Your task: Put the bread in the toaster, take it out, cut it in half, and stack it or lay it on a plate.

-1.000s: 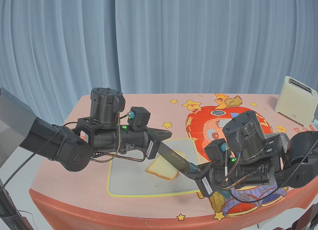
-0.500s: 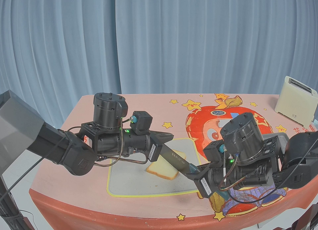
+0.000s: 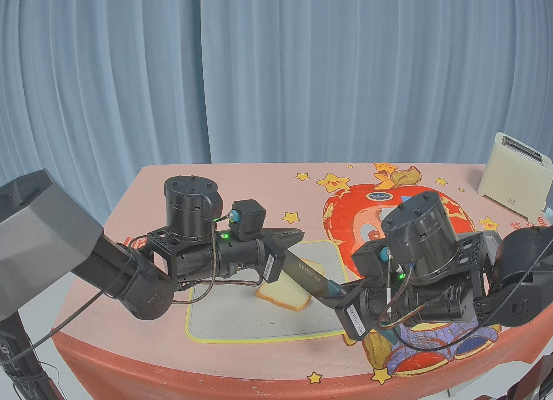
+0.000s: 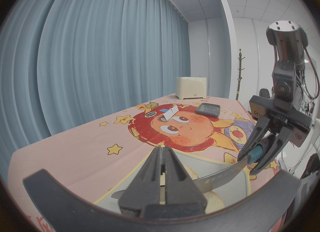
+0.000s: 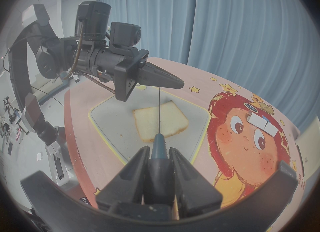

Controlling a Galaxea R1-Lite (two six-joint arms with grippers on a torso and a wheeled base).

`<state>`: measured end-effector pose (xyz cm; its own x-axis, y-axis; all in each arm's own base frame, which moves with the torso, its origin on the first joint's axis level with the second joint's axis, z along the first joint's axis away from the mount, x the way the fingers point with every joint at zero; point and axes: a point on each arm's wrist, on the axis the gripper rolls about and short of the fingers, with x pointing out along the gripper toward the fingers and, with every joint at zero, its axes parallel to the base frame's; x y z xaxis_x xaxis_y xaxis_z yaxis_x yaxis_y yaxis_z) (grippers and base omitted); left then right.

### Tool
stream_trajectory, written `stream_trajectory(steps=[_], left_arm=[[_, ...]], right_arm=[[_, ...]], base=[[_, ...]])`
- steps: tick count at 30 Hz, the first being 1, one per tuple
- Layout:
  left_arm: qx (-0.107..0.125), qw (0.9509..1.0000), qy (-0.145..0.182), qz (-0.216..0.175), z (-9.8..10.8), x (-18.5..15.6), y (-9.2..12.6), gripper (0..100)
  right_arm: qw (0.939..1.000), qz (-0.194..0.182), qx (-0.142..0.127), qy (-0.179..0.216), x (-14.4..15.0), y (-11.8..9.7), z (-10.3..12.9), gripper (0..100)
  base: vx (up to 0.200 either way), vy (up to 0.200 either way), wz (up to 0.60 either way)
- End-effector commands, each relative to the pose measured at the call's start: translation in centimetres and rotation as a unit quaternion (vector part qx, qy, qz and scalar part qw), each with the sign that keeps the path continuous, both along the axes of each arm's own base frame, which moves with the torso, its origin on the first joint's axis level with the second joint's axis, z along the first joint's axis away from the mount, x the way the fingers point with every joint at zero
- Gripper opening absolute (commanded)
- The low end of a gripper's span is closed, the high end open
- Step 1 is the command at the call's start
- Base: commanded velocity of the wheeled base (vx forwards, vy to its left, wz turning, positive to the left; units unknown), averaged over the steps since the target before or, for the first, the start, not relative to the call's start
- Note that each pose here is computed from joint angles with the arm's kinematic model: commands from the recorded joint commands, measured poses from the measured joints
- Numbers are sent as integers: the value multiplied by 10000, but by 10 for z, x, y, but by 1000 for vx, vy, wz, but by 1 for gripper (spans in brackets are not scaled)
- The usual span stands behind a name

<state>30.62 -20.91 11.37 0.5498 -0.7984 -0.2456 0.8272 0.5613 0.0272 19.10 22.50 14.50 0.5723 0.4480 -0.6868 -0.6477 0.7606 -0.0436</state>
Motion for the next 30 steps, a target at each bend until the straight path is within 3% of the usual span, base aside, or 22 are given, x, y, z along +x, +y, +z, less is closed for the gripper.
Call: stream_trajectory(steps=[1, 13, 30], left_arm=[[60, 9999, 95, 5, -10, -2, 2, 0], [-244, 9990, -319, -182, 1, -11, -9, 0], [82, 9997, 102, -213, -44, -11, -10, 0]], right_arm=[[10000, 11, 35, -32, 0, 2, 2, 0], [10000, -42, 52, -47, 4, 1, 4, 0], [9999, -51, 35, -80, 2, 1, 4, 0]], base=[[0, 0, 0], [0, 0, 0], [0, 0, 0]])
